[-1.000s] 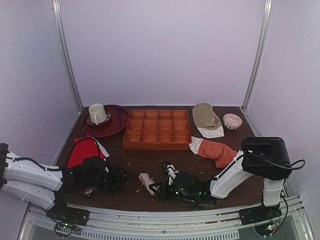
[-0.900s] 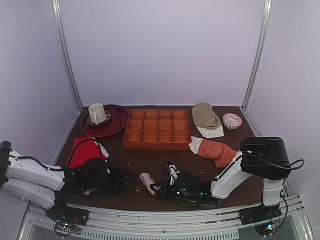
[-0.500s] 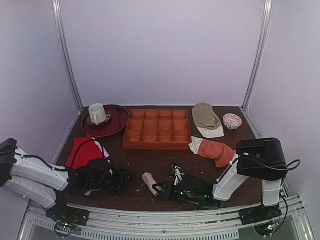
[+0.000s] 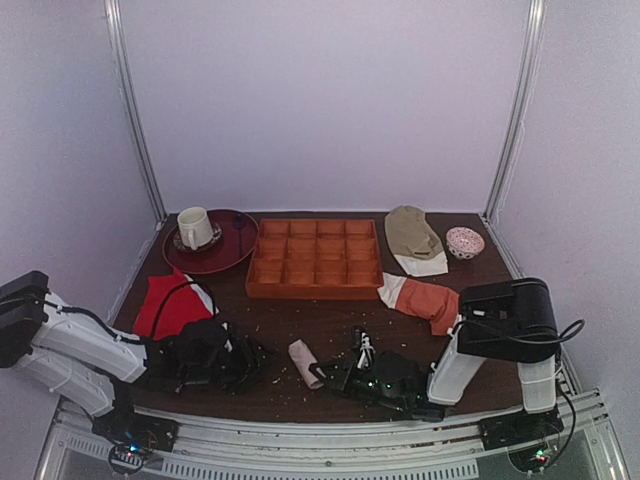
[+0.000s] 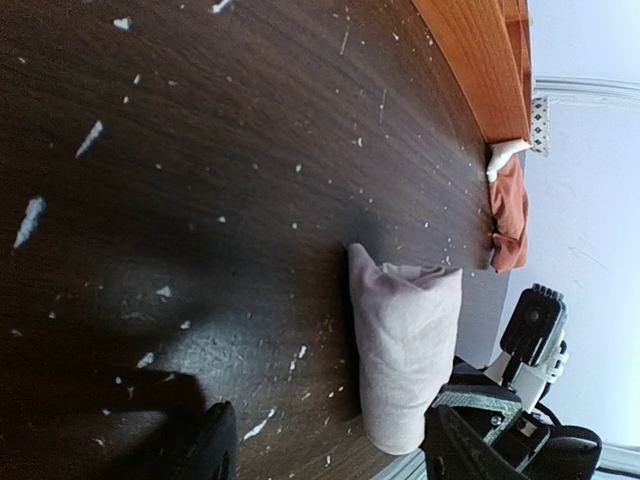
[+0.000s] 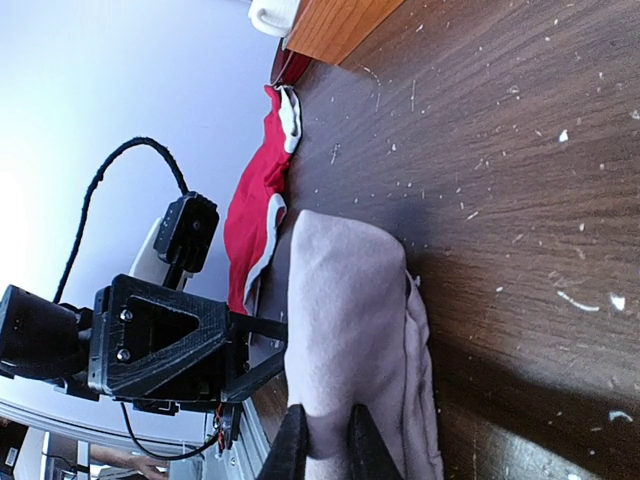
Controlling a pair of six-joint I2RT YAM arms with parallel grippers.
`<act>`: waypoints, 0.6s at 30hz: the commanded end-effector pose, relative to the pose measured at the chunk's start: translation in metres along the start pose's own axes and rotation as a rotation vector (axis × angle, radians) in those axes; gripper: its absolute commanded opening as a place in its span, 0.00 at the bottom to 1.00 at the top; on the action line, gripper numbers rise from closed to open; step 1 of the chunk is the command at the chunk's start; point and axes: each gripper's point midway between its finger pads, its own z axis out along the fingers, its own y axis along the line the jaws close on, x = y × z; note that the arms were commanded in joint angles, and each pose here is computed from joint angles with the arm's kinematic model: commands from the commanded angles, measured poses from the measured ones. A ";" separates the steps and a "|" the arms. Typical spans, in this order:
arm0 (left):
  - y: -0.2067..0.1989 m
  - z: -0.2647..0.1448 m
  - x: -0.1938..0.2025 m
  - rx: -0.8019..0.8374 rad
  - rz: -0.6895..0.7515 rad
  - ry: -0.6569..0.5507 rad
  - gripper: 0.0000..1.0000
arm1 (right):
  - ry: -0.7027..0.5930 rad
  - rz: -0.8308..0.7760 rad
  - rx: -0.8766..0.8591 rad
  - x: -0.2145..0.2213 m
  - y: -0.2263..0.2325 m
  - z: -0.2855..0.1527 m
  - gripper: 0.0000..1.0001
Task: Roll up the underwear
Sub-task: Roll the underwear at the center of the board, then pick up the underwear from the center of the board.
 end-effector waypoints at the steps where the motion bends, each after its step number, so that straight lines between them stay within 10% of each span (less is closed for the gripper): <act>1: -0.031 0.007 0.007 0.103 0.005 0.030 0.66 | 0.176 -0.104 0.415 0.040 -0.113 -0.024 0.00; 18: -0.041 0.043 0.033 0.136 -0.031 0.094 0.67 | 0.237 -0.124 0.461 0.047 -0.117 -0.031 0.00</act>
